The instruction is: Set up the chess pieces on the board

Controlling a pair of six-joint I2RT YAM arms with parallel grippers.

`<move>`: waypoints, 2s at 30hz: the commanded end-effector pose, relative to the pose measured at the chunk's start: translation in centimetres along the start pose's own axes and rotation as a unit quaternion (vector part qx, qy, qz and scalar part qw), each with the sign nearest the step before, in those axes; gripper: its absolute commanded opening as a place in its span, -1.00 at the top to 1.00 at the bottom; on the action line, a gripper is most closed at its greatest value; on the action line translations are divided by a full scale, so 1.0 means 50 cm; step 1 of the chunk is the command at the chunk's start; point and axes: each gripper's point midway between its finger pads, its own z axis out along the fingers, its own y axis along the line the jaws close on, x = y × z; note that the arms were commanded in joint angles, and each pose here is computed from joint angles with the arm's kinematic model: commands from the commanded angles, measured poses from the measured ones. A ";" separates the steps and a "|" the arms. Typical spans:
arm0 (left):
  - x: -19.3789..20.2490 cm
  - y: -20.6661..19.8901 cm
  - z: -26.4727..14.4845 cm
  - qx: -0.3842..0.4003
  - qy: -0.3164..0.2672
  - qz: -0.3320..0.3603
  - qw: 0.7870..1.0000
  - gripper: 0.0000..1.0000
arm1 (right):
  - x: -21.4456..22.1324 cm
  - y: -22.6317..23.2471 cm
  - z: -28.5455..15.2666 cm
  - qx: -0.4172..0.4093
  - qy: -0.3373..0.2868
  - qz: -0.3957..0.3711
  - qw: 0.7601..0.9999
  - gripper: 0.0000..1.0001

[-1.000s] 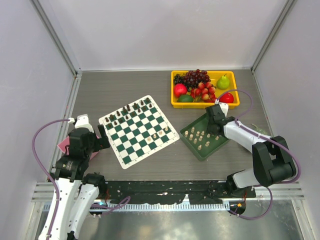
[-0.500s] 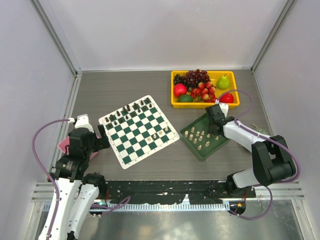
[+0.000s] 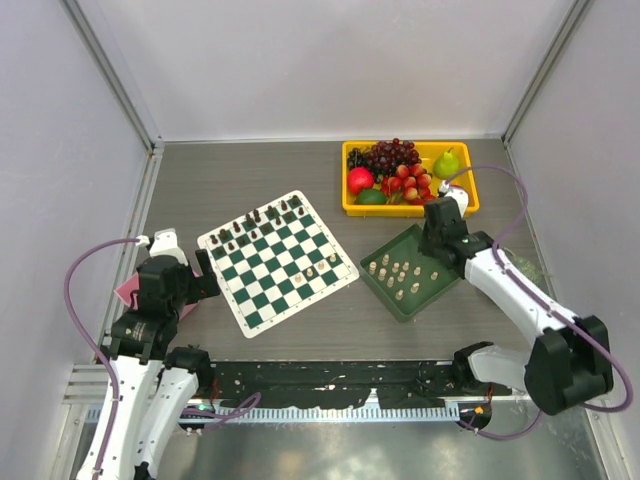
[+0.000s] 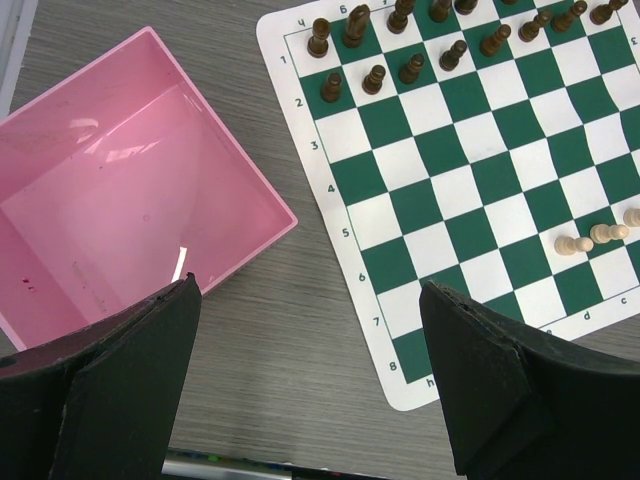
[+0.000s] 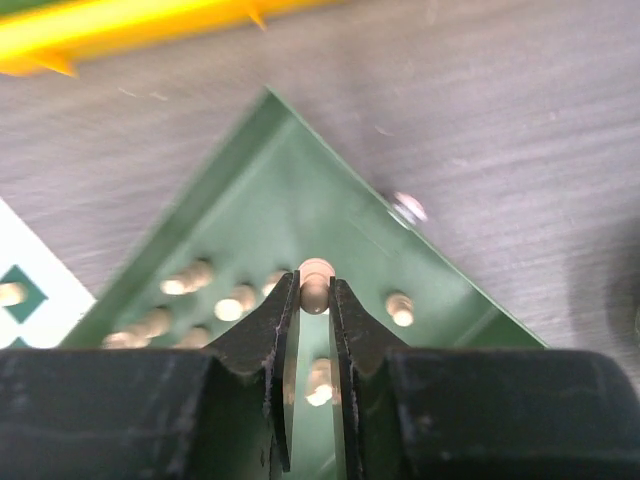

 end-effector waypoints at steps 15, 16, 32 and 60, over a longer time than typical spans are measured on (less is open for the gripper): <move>-0.037 0.000 -0.011 -0.001 -0.034 -0.011 0.999 -0.99 | 0.110 0.595 -0.257 -0.292 -0.040 -0.196 0.935 0.84; -0.040 0.000 -0.012 -0.001 -0.036 -0.011 0.999 -0.98 | 0.141 0.616 -0.237 -0.289 -0.025 -0.213 0.933 0.84; -0.041 -0.001 -0.014 0.002 -0.040 -0.013 0.999 -0.98 | 0.277 0.707 -0.148 -0.269 0.030 -0.296 0.916 0.81; -0.041 -0.005 -0.013 0.006 -0.039 -0.012 0.999 -0.98 | 0.275 0.698 -0.088 -0.222 0.015 -0.304 0.926 0.77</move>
